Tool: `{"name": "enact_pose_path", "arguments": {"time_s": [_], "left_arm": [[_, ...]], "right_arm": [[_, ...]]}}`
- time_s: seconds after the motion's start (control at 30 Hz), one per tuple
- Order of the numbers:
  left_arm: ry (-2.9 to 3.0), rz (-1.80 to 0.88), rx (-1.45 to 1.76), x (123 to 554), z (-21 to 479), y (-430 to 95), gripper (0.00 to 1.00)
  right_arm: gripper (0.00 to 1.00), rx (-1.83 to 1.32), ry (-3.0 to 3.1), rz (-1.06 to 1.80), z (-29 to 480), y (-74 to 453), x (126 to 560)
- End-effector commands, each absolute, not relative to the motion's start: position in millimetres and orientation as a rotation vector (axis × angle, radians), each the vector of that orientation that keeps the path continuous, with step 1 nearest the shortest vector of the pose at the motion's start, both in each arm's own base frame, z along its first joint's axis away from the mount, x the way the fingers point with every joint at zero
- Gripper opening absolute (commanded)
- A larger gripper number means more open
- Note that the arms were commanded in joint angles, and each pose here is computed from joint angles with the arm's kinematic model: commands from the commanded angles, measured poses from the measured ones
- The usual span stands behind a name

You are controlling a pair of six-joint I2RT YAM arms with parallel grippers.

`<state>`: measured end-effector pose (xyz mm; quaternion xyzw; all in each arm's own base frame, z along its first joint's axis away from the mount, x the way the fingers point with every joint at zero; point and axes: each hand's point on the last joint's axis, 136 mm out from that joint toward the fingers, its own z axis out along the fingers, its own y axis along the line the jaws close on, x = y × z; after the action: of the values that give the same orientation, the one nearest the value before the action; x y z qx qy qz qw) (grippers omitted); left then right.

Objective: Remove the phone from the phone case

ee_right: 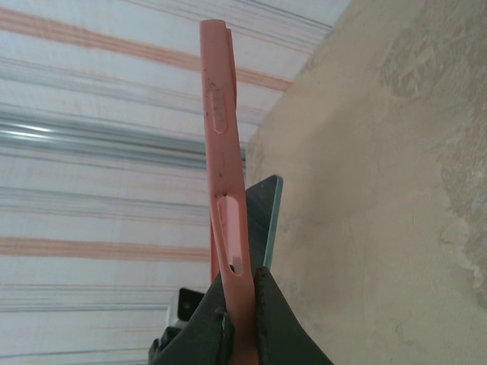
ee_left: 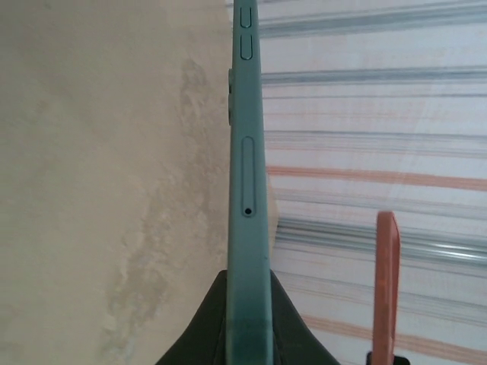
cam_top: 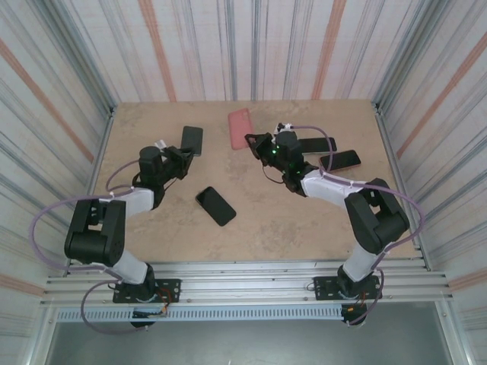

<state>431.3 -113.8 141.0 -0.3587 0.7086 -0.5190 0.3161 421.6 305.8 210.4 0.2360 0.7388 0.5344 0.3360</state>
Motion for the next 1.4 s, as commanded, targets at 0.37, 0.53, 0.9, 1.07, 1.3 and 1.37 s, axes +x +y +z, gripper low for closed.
{"name": "enact_pose_path", "arguments": {"time_s": [0.37, 0.53, 0.9, 1.07, 1.3, 1.37], "left_arm": [[1.797, -1.379, -0.885, 453.3, 112.2, -58.9, 0.00], [1.820, -1.370, -0.900, 451.0, 96.4, -49.2, 0.00], [1.838, -1.390, -0.980, 450.2, 70.3, -38.7, 0.02], [1.866, -1.388, -1.027, 447.9, 60.5, -37.6, 0.14], [1.919, -1.343, -1.087, 440.5, 51.8, -33.2, 0.41], [1.954, -1.313, -1.101, 437.7, 50.6, -32.5, 0.47]], "right_arm": [[0.00, 0.609, 2.015, 1.373, 192.1, 347.6, 420.1], [0.00, 0.596, 2.040, 1.378, 186.2, 358.6, 417.8], [0.00, 0.587, 2.089, 1.357, 173.5, 370.3, 416.4], [0.00, 0.604, 2.125, 1.321, 165.8, 375.0, 419.3], [0.00, 0.629, 2.174, 1.264, 152.9, 385.1, 422.3], [0.00, 0.641, 2.185, 1.248, 148.1, 388.5, 424.3]]}}
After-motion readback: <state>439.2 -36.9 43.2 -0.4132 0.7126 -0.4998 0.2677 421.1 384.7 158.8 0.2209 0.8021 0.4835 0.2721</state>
